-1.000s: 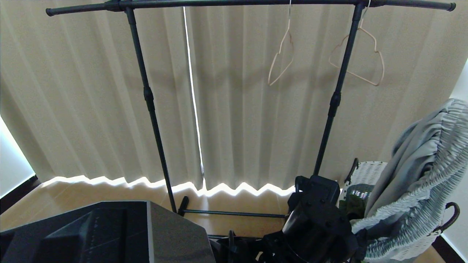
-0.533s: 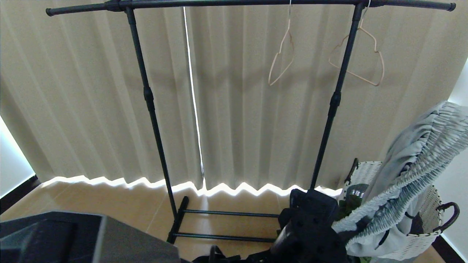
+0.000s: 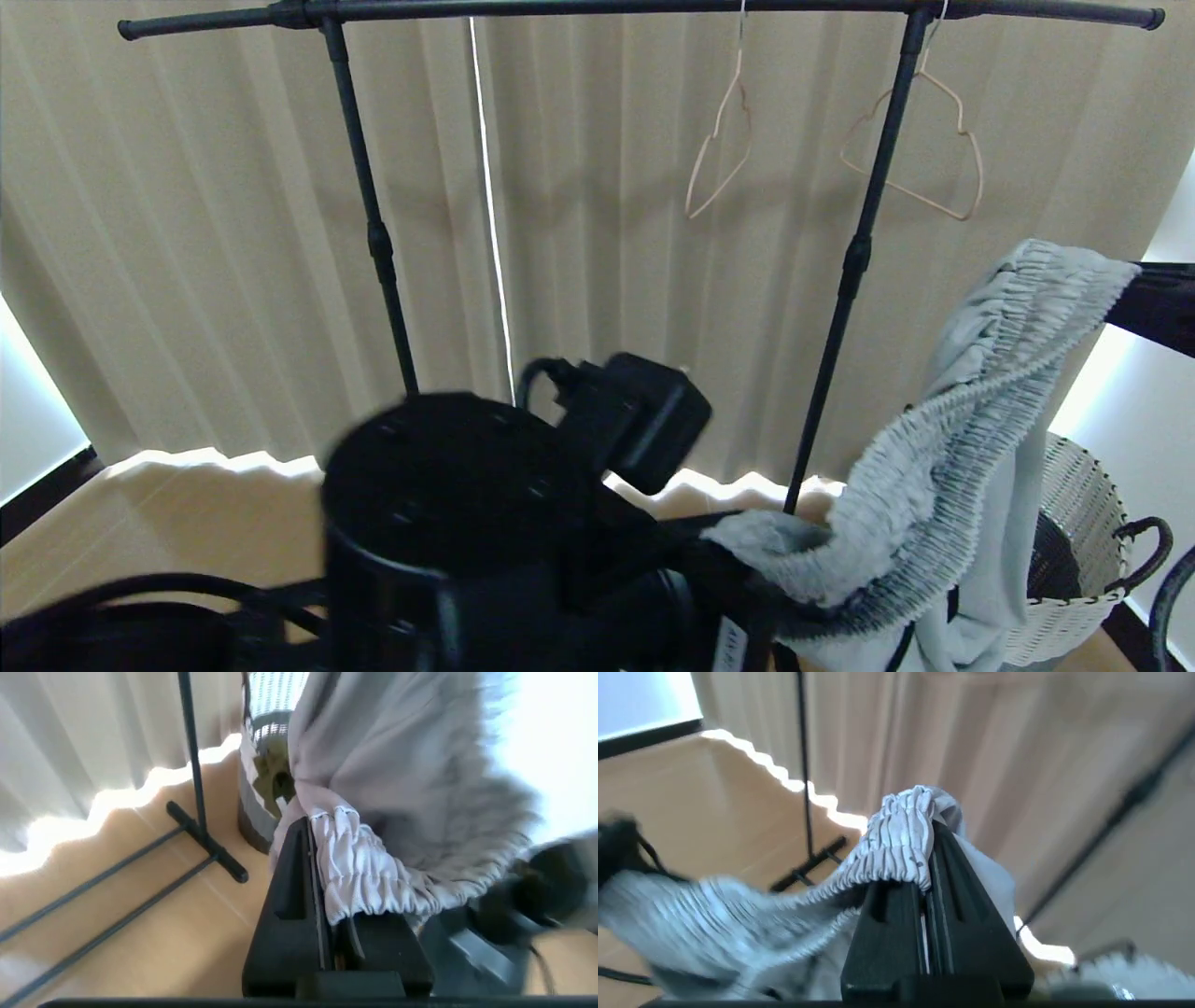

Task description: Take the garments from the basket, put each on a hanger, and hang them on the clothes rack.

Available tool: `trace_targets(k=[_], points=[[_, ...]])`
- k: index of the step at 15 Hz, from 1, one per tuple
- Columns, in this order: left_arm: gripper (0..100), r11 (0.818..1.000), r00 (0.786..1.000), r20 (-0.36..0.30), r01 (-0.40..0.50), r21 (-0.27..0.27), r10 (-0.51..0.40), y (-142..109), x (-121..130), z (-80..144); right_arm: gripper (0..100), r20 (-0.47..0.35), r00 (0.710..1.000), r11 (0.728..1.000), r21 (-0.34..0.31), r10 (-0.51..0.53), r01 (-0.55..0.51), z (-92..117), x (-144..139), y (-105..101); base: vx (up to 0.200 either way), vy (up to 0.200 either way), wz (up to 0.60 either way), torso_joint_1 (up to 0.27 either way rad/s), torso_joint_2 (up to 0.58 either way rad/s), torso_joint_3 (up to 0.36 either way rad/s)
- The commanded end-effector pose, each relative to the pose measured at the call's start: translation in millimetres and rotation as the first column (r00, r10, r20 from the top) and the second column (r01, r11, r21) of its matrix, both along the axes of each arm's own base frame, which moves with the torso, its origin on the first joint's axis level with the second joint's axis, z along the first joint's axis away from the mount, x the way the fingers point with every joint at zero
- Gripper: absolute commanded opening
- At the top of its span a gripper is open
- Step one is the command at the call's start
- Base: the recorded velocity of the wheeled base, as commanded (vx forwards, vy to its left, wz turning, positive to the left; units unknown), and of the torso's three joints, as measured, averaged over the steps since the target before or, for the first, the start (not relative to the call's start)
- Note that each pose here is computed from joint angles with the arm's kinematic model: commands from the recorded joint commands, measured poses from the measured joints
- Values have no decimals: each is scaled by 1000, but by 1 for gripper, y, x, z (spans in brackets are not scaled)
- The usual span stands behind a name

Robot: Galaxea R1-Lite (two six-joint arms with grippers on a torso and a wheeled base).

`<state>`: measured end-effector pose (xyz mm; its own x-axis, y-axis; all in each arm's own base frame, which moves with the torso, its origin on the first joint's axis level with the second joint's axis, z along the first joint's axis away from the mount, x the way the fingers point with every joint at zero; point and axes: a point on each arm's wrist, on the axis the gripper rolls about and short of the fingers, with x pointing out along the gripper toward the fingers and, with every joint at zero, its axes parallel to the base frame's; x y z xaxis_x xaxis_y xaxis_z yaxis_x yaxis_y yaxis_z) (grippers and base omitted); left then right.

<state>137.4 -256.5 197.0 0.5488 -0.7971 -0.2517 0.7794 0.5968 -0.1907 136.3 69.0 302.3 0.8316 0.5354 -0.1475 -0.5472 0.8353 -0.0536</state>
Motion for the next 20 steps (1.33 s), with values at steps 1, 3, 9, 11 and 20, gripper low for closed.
trace_targets(k=[1, 3, 9, 11, 20], points=[[0, 990, 997, 78, -15, -142, 27, 77, -5, 72, 0, 6, 999, 999, 3, 52, -52, 3, 21, 21, 0, 0, 0, 0, 0, 0], [0, 980, 987, 121, -84, -181, 107, 106, 0, 99, 0, 44, 996, 997, 22, 75, -76, 3, 34, 33, 0, 0, 0, 0, 0, 0], [0, 938, 929, 201, -264, -222, 309, 146, 15, 159, 0, 223, 972, 987, 122, 74, -103, 34, 60, 53, 0, 0, 0, 0, 0, 0], [0, 934, 923, 227, -253, -254, 312, 147, 14, 172, 0, 257, 964, 984, 142, 67, -106, 44, 57, 51, 0, 0, 0, 0, 0, 0], [0, 960, 944, 181, -281, 4, 276, 113, 62, 114, 0, 158, 987, 995, 99, -14, -2, 11, 68, 41, 0, 0, 0, 0, 0, 0]])
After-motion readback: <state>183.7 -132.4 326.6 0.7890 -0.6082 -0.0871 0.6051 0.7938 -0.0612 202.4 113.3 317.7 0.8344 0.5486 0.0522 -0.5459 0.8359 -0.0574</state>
